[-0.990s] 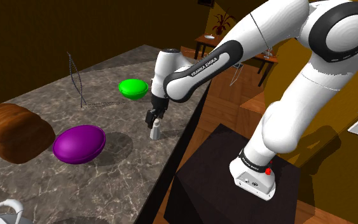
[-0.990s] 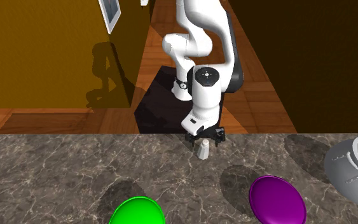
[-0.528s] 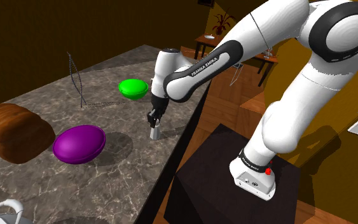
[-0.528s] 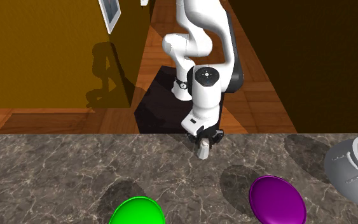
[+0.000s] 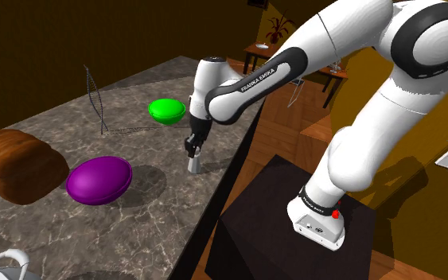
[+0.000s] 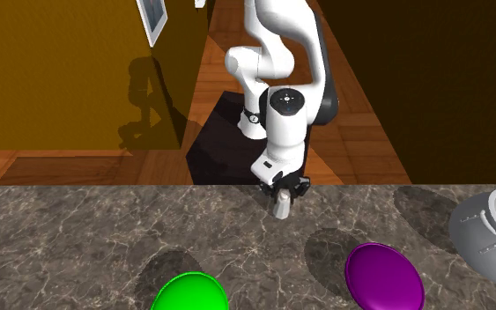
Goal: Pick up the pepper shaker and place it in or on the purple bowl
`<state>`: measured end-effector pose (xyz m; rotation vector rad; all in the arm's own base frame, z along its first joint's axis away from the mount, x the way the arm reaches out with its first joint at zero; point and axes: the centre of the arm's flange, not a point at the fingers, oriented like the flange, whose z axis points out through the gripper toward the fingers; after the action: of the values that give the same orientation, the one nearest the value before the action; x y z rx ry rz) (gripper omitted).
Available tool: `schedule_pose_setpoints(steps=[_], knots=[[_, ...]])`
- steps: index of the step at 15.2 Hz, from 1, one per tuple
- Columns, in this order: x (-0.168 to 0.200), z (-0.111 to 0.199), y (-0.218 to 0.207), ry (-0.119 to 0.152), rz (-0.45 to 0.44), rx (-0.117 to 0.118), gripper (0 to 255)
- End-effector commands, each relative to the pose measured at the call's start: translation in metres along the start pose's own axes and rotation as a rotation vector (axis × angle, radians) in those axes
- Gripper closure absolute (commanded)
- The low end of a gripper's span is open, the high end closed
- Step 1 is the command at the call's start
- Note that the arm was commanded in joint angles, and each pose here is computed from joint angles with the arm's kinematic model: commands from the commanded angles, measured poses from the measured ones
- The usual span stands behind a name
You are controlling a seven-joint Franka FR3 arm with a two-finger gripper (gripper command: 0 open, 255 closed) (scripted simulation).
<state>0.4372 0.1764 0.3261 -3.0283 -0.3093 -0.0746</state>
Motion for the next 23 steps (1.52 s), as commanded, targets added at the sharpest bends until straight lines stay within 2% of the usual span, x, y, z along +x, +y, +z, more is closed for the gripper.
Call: schedule_pose_setpoints(steps=[1, 23], knots=[[0.001, -0.010, -0.002, 0.000, 0.000, 0.000, 255], [0.008, -0.126, -0.012, 0.000, 0.000, 0.000, 255]])
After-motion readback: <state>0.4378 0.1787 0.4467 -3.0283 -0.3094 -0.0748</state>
